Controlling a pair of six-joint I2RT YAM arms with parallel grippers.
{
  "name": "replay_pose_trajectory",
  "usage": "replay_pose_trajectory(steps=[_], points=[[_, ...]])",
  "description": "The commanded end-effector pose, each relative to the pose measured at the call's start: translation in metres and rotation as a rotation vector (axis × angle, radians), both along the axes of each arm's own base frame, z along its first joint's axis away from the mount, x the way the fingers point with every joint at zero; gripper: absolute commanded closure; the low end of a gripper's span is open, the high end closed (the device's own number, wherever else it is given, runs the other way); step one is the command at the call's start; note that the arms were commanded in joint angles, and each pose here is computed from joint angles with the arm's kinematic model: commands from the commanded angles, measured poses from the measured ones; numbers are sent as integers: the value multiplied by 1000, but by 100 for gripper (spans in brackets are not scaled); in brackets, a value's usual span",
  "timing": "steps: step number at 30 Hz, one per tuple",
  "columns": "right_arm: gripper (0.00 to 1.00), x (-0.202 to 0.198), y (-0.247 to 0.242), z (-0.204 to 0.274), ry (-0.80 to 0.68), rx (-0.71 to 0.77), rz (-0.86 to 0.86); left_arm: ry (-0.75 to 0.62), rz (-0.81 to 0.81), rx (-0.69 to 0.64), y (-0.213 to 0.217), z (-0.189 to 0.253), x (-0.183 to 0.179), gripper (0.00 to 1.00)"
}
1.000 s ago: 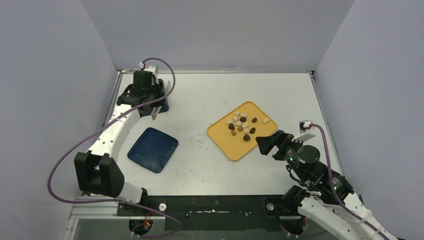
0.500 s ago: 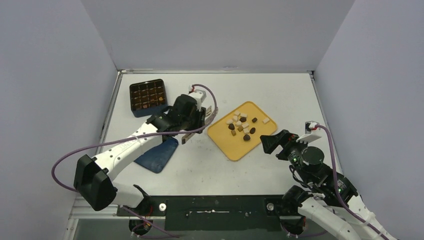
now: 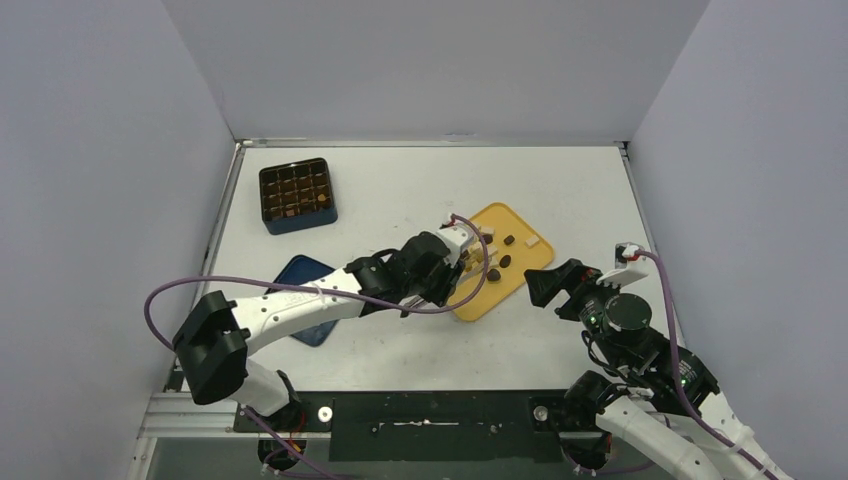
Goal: Pack the chocolate
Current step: Pick up the fake chocolate from the plate.
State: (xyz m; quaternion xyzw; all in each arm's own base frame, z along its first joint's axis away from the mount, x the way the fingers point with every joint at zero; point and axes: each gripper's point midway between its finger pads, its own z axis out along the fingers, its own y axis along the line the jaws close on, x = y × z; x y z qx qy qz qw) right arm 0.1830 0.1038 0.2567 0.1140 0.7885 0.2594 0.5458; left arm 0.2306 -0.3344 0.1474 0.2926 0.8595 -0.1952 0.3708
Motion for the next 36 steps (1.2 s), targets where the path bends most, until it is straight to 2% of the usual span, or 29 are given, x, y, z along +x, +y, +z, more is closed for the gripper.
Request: replay_pose_trajectory(steps=[1,11,36], points=[[0,-1,-7,23,-54,23,-23,-105,-86,-23,-31,8,4,61],[0,-2,-10,24,-55,21,-30,-115,-108,95,-42,-24,3,61],[0,-4,-12,21,-55,24,-36,-130,-104,105,-56,-38,13,62]])
